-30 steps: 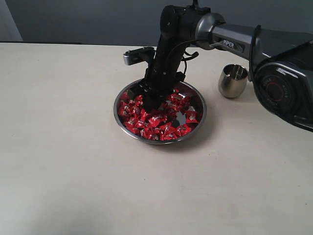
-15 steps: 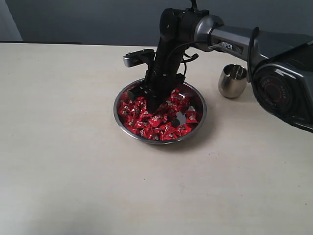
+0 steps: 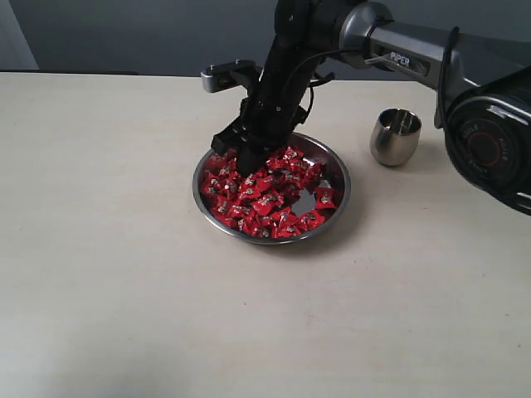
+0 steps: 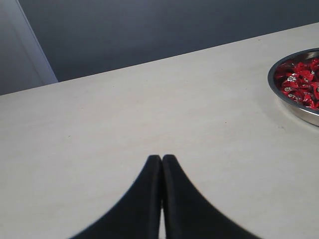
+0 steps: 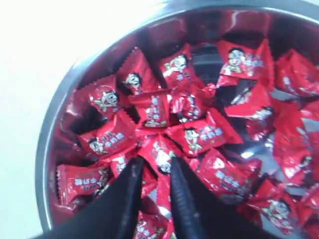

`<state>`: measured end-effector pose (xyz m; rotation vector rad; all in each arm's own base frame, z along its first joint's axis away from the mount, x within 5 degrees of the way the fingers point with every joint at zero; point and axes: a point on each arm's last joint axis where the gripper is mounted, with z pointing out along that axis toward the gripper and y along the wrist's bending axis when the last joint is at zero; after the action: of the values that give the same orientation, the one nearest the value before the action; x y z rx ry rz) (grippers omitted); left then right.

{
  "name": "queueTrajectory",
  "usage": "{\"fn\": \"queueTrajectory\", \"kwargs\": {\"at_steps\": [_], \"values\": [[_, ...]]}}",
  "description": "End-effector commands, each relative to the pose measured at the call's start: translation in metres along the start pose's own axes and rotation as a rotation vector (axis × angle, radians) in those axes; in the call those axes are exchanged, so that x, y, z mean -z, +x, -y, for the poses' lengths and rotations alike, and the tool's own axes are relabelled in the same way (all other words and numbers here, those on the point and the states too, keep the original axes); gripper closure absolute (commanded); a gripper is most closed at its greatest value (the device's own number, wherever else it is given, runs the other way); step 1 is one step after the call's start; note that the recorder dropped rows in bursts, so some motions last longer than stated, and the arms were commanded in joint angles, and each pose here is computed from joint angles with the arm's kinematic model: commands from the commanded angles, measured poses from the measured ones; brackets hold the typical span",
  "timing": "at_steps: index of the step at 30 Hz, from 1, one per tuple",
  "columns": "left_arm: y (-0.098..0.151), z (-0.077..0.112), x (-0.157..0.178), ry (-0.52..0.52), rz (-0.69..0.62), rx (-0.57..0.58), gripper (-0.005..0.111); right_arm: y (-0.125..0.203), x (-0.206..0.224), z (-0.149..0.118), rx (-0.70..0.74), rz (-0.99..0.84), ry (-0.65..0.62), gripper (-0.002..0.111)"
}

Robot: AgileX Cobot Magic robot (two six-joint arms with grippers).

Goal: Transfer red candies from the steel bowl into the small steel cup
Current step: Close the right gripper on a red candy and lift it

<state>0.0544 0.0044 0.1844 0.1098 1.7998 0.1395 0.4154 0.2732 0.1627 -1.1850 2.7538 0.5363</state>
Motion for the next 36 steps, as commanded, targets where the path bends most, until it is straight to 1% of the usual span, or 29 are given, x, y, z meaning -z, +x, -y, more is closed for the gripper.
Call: {"fn": "queueTrajectory", "kwargs": {"at_steps": [1, 5, 14, 16, 20, 28, 29, 30, 32, 33, 34, 36], "values": [[-0.001, 0.000, 0.000, -0.001, 0.012, 0.003, 0.106, 0.001, -0.014, 0.002, 0.028, -0.029, -0.005, 0.060], [-0.001, 0.000, 0.000, -0.001, 0.012, 0.003, 0.106, 0.004, -0.021, 0.005, 0.070, -0.079, 0.071, 0.060], [-0.001, 0.000, 0.000, -0.001, 0.012, 0.003, 0.106, 0.005, -0.024, 0.006, 0.060, -0.084, 0.070, 0.060], [-0.001, 0.000, 0.000, -0.001, 0.012, 0.003, 0.106, 0.005, -0.026, 0.006, 0.060, -0.088, 0.069, 0.063], [-0.001, 0.000, 0.000, -0.001, 0.012, 0.003, 0.106, 0.005, -0.031, 0.003, 0.061, -0.095, 0.058, 0.073], [-0.001, 0.000, 0.000, -0.001, 0.012, 0.003, 0.106, 0.006, -0.042, 0.001, 0.066, -0.114, 0.051, 0.075], [-0.001, 0.000, 0.000, -0.001, 0.012, 0.003, 0.106, 0.006, -0.042, 0.001, 0.066, -0.114, 0.051, 0.077], [-0.001, 0.000, 0.000, -0.001, 0.012, 0.003, 0.106, 0.006, -0.042, 0.001, 0.066, -0.114, 0.051, 0.083], [-0.001, 0.000, 0.000, -0.001, 0.012, 0.003, 0.106, 0.006, -0.041, 0.001, 0.066, -0.112, 0.052, 0.096], [-0.001, 0.000, 0.000, -0.001, 0.012, 0.003, 0.106, 0.006, -0.041, 0.001, 0.066, -0.112, 0.052, 0.106], [-0.001, 0.000, 0.000, -0.001, 0.012, 0.003, 0.106, 0.006, -0.040, 0.000, 0.067, -0.110, 0.052, 0.109], [-0.001, 0.000, 0.000, -0.001, 0.012, 0.003, 0.106, 0.005, -0.037, -0.001, 0.069, -0.104, 0.054, 0.109]]}}
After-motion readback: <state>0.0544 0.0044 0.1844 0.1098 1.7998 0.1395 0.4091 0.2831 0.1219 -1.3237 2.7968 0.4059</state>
